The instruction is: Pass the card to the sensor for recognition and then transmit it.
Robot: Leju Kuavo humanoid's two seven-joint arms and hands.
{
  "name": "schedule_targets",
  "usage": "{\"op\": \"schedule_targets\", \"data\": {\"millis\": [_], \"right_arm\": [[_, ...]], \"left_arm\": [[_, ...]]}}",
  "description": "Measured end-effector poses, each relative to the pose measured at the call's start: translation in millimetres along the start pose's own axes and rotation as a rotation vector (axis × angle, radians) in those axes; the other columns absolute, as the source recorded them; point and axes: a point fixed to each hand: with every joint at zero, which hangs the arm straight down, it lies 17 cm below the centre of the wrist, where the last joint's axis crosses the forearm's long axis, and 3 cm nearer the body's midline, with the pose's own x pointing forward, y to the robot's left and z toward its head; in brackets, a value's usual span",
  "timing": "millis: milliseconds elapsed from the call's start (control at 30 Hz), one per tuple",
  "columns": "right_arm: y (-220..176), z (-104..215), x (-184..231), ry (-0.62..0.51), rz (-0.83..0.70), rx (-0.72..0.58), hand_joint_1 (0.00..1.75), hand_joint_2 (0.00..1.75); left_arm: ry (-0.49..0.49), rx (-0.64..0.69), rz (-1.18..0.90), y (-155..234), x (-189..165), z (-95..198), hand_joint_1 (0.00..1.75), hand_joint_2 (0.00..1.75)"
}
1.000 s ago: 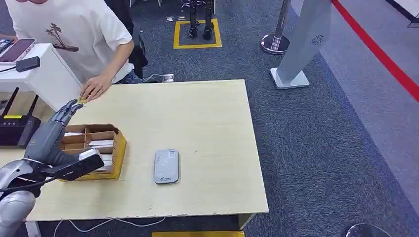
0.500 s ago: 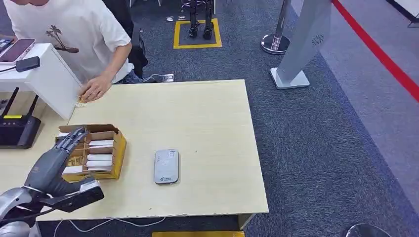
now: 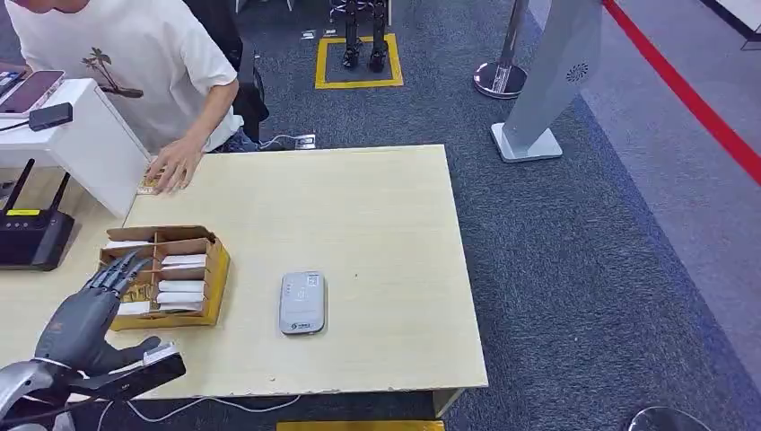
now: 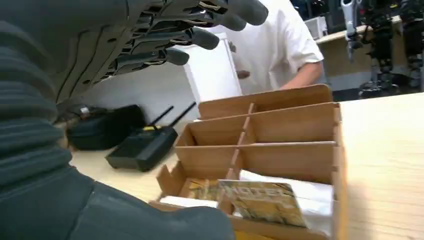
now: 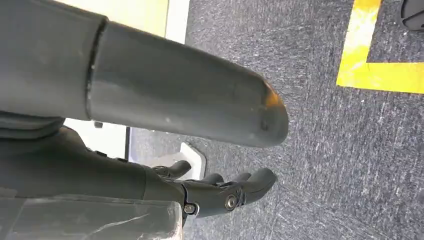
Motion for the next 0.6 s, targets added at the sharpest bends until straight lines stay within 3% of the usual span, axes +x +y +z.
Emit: {"op": "schedule_targets", "data": {"millis": [600], "right_arm": [[-1.8,0.1,2.5,-0.007,0.015,-0.004,0.00,0.00]], "left_arm": [[0.138,-0.017,-0.064,-10.3,-40.6,-24.2,0.00,1.75]]}}
